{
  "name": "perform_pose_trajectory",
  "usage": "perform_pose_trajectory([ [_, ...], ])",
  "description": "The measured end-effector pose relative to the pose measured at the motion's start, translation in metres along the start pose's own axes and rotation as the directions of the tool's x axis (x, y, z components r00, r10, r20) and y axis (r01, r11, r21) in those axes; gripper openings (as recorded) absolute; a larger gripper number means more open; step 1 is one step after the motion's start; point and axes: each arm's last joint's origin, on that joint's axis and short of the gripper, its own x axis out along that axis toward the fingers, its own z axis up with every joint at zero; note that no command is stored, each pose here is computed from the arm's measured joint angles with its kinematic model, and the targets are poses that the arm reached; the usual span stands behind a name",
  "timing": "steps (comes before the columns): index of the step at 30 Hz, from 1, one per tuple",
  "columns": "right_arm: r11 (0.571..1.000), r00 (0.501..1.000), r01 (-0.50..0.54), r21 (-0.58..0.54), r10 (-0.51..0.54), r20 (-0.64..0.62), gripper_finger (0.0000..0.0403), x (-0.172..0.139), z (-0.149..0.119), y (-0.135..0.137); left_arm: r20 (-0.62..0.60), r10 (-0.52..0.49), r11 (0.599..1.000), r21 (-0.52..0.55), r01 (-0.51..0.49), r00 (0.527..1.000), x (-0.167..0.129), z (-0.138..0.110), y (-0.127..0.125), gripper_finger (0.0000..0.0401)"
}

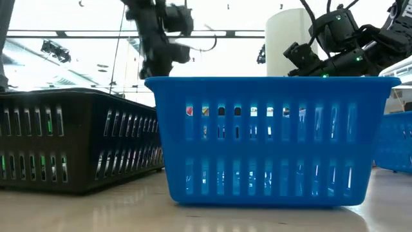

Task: Sort crayons
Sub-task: Put the white crayon into the green bin

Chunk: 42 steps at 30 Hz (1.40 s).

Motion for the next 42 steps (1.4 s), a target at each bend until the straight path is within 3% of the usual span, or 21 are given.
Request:
perform_pose_trajectory([
  [10, 0.999, 0.999, -0.039, 0.016, 0.040, -0.010, 0.0105, -0.003, 0.000, 0.008, -0.137, -0.040, 0.999, 0.010, 0.041, 0.990, -0.029, -0.055, -0.098, 0.0018],
  [13, 0.998, 0.998, -0.057, 0.011, 0.057, -0.002, 0.0105, -0.004, 0.001, 0.012, -0.113, -0.038, 0.999, 0.017, 0.040, 0.993, -0.033, -0.065, -0.117, 0.0018],
  [22, 0.993, 0.992, -0.115, 0.014, 0.114, 0.050, 0.0105, -0.008, 0.007, 0.020, 0.026, 0.094, 0.995, -0.048, -0.093, 0.995, -0.045, -0.105, -0.162, 0.0020],
  [32, 0.985, 0.984, -0.163, 0.050, 0.159, 0.075, 0.0105, -0.010, 0.009, 0.026, -0.055, 0.172, 0.971, -0.157, -0.179, 0.984, -0.006, -0.174, -0.173, 0.0020],
  [38, 0.986, 0.985, -0.158, 0.048, 0.154, 0.075, 0.0105, -0.010, 0.009, 0.026, -0.104, 0.128, 0.966, -0.211, -0.148, 0.986, 0.014, -0.188, -0.170, 0.0021],
  [42, 0.986, 0.985, -0.158, 0.047, 0.154, 0.074, 0.0105, -0.010, 0.009, 0.026, -0.152, 0.097, 0.968, -0.214, -0.129, 0.984, 0.017, -0.191, -0.170, 0.0042],
])
